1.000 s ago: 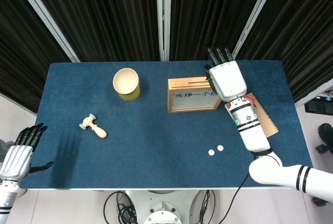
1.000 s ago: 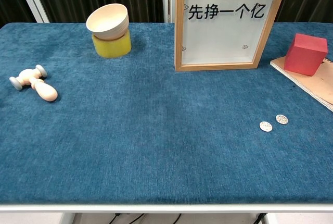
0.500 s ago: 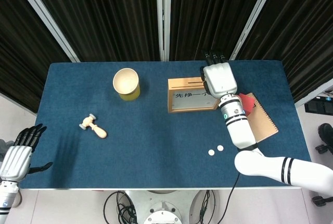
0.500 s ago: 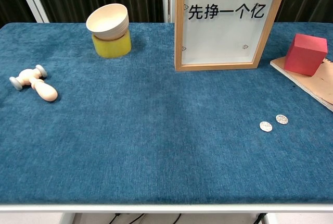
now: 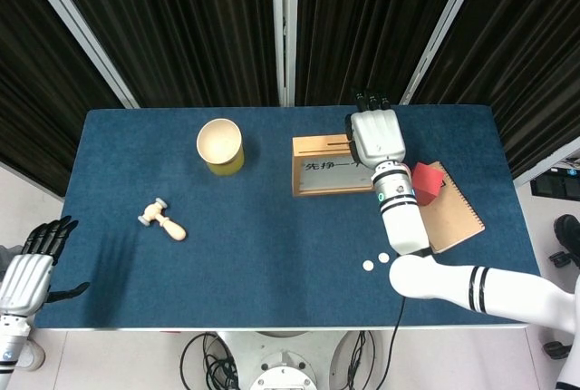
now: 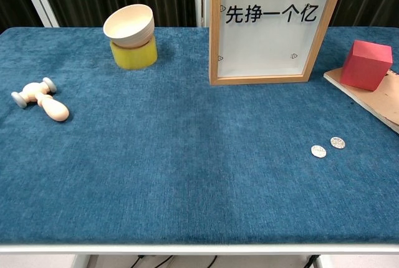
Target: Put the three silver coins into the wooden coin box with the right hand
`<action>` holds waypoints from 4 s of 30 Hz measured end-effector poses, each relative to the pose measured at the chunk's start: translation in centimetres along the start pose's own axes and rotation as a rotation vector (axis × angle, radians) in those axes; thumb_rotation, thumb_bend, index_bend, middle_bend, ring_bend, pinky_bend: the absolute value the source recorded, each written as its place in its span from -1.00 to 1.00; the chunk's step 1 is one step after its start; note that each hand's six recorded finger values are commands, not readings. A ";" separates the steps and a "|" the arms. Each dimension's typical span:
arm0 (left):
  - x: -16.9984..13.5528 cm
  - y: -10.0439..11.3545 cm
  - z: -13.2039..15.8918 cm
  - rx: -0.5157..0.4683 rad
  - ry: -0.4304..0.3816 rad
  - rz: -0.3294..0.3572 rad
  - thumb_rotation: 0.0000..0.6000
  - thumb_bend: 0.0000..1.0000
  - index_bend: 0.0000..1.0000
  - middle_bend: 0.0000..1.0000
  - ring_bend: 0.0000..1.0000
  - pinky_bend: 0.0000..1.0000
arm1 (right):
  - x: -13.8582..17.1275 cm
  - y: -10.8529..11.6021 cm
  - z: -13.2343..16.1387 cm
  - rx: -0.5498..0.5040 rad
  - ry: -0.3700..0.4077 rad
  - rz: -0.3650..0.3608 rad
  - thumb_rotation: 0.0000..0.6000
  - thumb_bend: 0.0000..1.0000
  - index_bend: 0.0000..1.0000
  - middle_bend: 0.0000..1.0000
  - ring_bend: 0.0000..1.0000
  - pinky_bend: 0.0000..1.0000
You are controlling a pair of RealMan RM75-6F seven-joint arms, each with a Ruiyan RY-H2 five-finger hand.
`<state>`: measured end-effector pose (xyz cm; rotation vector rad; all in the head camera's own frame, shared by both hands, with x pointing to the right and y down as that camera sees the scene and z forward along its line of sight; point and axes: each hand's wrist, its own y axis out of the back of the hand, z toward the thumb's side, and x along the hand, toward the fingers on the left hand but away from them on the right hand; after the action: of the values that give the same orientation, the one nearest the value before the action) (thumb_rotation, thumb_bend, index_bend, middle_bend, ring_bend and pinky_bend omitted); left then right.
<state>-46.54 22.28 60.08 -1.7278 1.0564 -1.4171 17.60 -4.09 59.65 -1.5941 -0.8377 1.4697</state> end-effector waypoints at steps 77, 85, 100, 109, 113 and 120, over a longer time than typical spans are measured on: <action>-0.1 -0.8 -0.6 0.008 0.030 -0.020 1.00 -1.00 -0.96 -1.00 -1.00 -1.00 | 19.2 -23.0 -9.0 0.051 0.365 0.122 1.00 -0.32 -0.67 -0.99 -1.00 -1.00; 0.0 -1.0 -0.7 0.004 0.028 -0.024 1.00 -1.00 -0.96 -1.00 -1.00 -1.00 | 18.9 -23.0 -8.9 0.035 0.355 0.097 1.00 -0.31 -0.37 -0.99 -1.00 -1.00; 0.1 -1.0 -0.7 0.004 0.028 -0.026 1.00 -1.00 -0.97 -1.00 -1.00 -1.00 | 18.8 -23.5 -8.9 0.022 0.351 0.118 1.00 -0.31 -0.24 -0.97 -1.00 -1.00; 0.1 -1.0 -0.8 0.004 0.027 -0.027 1.00 -1.00 -0.96 -1.00 -1.00 -1.00 | 18.8 -24.0 -8.8 0.011 0.347 0.137 1.00 -0.29 -0.24 -0.97 -1.00 -1.00; 0.1 -1.0 -0.8 0.003 0.026 -0.028 1.00 -1.00 -0.96 -1.00 -1.00 -1.00 | 18.7 -24.0 -8.7 0.006 0.347 0.139 1.00 -0.29 -0.24 -0.97 -1.00 -1.00; 0.2 -0.8 -0.9 -0.004 0.029 -0.017 1.00 -1.00 -0.96 -1.00 -1.00 -1.00 | 18.6 -24.1 -8.4 0.002 0.350 0.147 1.00 -0.29 -0.22 -0.97 -1.00 -1.00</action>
<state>-47.23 22.48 61.05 -1.7275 1.0624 -1.4560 29.00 22.49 72.33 -1.8736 -0.5278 1.2351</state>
